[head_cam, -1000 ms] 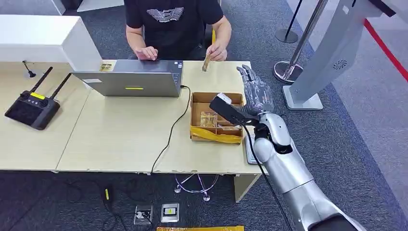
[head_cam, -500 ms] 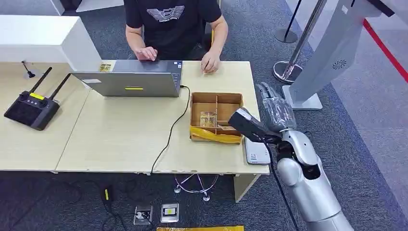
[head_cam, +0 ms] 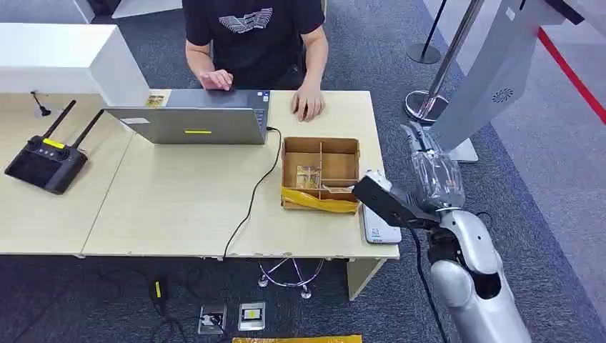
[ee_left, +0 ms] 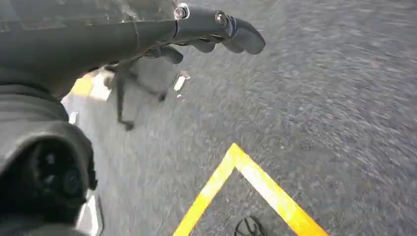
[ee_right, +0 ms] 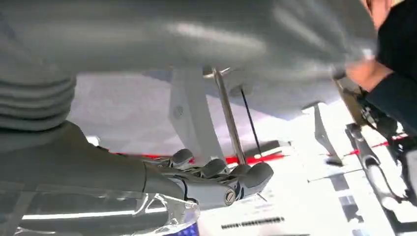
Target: Pass the card to the sensor for recognition and then transmit it.
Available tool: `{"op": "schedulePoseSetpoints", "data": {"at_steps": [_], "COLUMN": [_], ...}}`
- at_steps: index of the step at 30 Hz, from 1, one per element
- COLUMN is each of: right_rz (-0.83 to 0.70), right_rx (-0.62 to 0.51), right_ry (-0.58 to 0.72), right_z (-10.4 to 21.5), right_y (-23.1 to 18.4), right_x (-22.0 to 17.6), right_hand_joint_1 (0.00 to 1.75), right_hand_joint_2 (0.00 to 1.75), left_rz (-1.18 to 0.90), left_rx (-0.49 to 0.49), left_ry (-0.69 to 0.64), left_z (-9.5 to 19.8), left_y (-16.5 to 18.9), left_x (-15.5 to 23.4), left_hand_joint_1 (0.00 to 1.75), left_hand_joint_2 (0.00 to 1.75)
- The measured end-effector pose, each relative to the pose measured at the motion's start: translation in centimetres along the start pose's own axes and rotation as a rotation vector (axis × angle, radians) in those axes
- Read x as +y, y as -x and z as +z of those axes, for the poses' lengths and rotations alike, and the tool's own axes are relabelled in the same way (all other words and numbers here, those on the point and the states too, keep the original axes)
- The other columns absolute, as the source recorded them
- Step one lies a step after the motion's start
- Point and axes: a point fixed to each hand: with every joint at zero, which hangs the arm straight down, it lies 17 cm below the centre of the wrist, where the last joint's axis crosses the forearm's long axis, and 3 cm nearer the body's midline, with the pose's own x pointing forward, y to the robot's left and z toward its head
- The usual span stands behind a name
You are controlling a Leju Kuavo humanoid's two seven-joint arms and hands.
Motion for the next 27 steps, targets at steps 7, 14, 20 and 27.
{"op": "schedulePoseSetpoints", "data": {"at_steps": [7, 14, 20, 27], "right_rz": [0.02, 0.037, 0.107, 0.132], "right_rx": [-0.021, -0.039, -0.03, -0.024], "right_ry": [0.005, 0.007, 0.021, -0.015], "right_z": [0.2, 0.0, 0.0, 0.2], "right_y": [-1.1, -1.8, -1.8, -1.7], "right_x": [1.3, 3.2, 4.5, 6.7], "right_hand_joint_1": [0.0, 0.0, 0.0, 0.0], "right_hand_joint_2": [1.75, 1.75, 1.75, 1.75], "left_rz": [0.022, 0.102, 0.086, 0.064], "left_rx": [0.019, 0.05, 0.041, 0.028], "left_ry": [-0.019, 0.022, 0.055, 0.074], "left_z": [0.1, 0.6, 0.6, 0.6], "left_y": [0.5, 1.6, 1.0, 0.5], "left_x": [-0.8, -4.1, -4.0, -3.5], "left_hand_joint_1": [0.0, 0.0, 0.0, 0.0], "left_hand_joint_2": [0.0, 0.0, 0.0, 0.0]}}
